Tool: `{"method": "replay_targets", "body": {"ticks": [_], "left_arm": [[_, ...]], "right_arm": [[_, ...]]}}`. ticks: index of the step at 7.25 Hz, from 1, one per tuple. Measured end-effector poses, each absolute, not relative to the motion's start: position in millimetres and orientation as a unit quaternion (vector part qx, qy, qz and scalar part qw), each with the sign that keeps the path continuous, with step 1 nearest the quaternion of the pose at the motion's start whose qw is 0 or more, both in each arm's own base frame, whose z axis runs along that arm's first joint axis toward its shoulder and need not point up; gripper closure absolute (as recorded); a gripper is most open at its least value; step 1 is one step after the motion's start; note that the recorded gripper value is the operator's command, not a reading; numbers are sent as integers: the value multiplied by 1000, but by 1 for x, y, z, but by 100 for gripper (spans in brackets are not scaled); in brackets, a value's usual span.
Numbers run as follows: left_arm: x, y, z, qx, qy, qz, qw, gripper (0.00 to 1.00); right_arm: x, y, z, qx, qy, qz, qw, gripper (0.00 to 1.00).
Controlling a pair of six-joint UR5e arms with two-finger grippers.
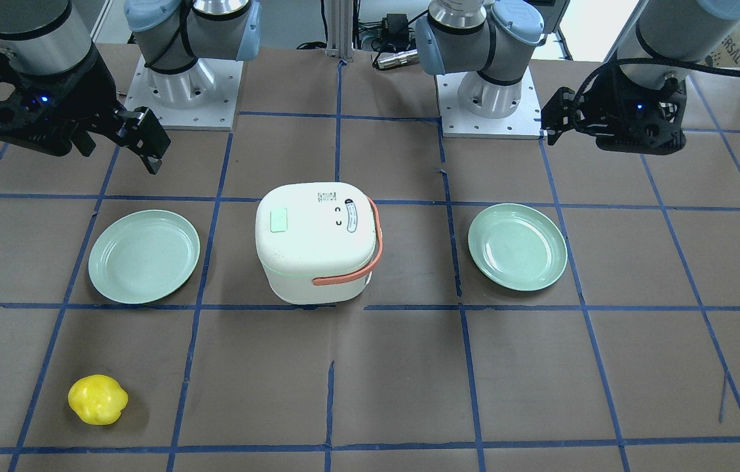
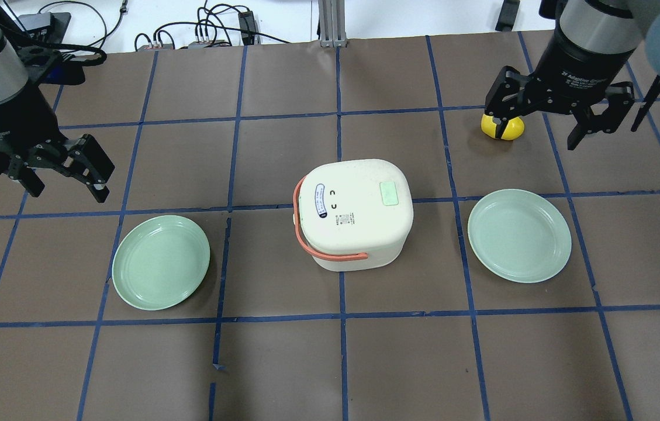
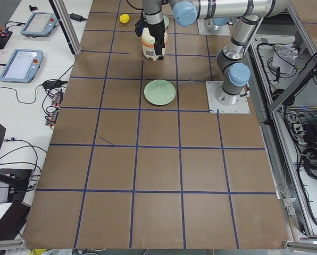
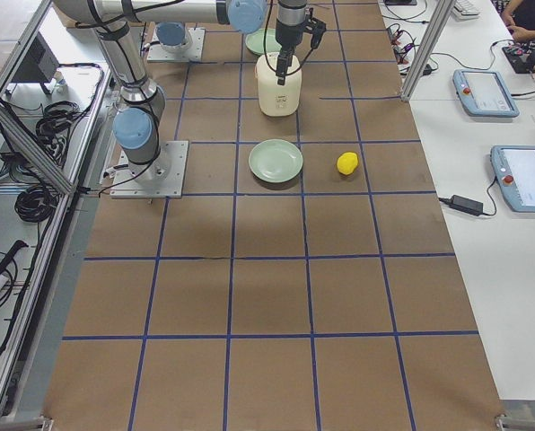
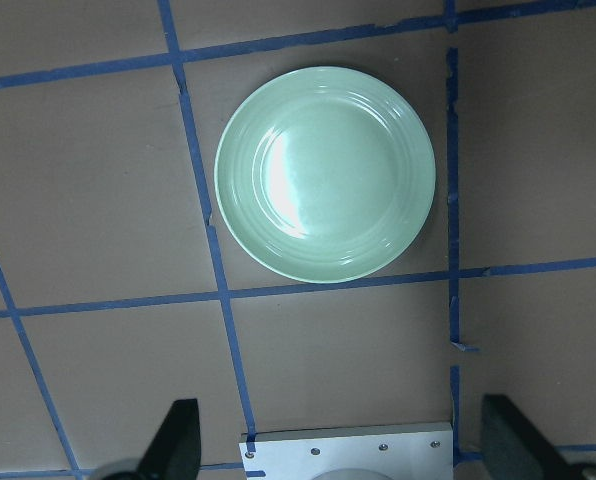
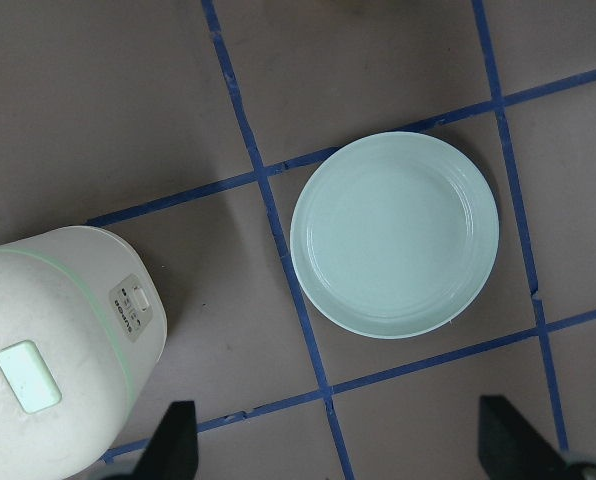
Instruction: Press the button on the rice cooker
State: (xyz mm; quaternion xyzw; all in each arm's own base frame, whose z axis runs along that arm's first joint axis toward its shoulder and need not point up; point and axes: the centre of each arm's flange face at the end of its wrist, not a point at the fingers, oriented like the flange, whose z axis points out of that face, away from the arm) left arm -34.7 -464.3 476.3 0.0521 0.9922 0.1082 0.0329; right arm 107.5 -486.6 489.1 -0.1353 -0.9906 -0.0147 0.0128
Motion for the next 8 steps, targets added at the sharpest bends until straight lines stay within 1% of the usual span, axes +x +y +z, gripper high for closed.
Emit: {"method": "replay_targets", "body": {"ticks": [8], "left_arm": [[-35,-464,476,52,992,108,33,0]], "right_arm": [[118,-485,491,-128,-992,-12,11,2]]}}
